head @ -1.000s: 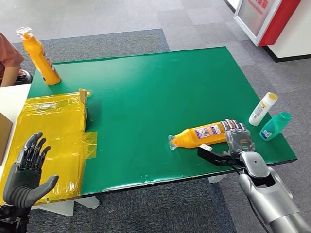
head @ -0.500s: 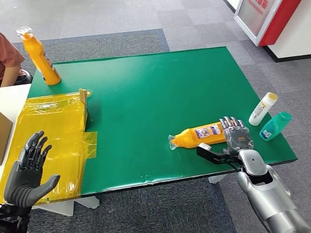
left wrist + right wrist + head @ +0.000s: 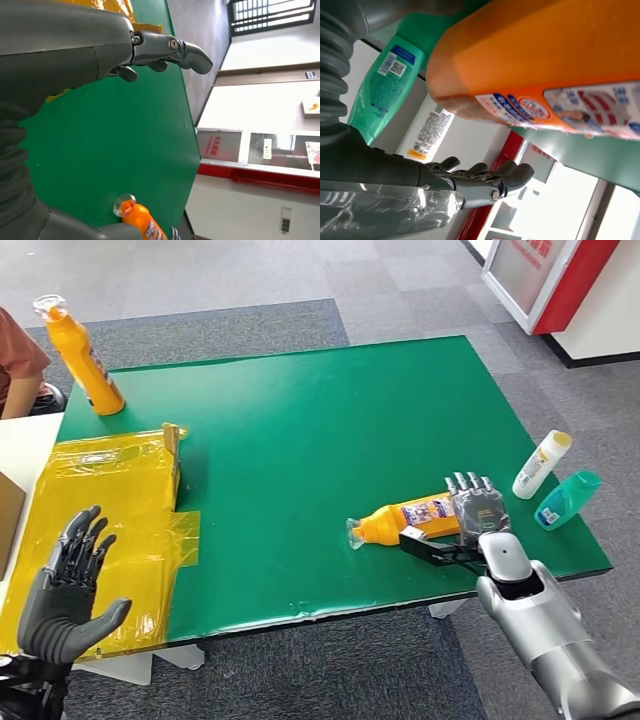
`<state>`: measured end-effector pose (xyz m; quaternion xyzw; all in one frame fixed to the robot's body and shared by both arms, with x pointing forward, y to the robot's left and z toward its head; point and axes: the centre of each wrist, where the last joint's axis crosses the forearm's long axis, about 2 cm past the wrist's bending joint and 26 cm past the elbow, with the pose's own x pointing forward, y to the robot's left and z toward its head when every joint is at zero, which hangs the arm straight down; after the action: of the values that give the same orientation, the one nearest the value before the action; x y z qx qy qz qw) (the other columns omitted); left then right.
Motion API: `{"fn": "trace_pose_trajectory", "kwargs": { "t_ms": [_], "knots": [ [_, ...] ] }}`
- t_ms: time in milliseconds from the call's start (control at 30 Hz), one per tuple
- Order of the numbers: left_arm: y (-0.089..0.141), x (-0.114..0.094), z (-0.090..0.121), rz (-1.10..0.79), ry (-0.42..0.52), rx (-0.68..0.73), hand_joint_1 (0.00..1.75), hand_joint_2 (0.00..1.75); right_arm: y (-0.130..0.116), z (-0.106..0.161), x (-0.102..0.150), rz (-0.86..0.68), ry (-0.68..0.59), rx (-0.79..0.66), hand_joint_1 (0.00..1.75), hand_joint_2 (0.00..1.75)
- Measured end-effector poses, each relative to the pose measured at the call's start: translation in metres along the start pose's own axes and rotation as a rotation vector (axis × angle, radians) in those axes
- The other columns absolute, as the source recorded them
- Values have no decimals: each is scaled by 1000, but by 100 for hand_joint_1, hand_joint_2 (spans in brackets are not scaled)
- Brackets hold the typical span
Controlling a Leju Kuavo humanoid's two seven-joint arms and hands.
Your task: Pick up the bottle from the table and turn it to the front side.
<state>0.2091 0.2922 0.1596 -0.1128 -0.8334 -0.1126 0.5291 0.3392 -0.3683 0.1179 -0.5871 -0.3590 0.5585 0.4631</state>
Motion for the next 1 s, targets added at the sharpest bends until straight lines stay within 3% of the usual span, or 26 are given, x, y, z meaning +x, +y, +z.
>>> {"fn": "trace_pose_trajectory", "kwargs": {
  "t_ms": [400,600,733,1000],
  "knots": [
    [-4,0,-3,7,-8,-17,0,175,10,-13,11,29,-17,82,0,175],
    [-9,0,-4,41,-21,-52,0,175,9,-23,8,5,-86,126,0,175],
    [-13,-1,-4,55,-31,-66,0,175,9,-28,6,-10,-114,150,175,175],
    [-16,-2,-1,63,-29,-80,0,175,10,-32,6,-16,-142,176,175,175]
  ]
}}
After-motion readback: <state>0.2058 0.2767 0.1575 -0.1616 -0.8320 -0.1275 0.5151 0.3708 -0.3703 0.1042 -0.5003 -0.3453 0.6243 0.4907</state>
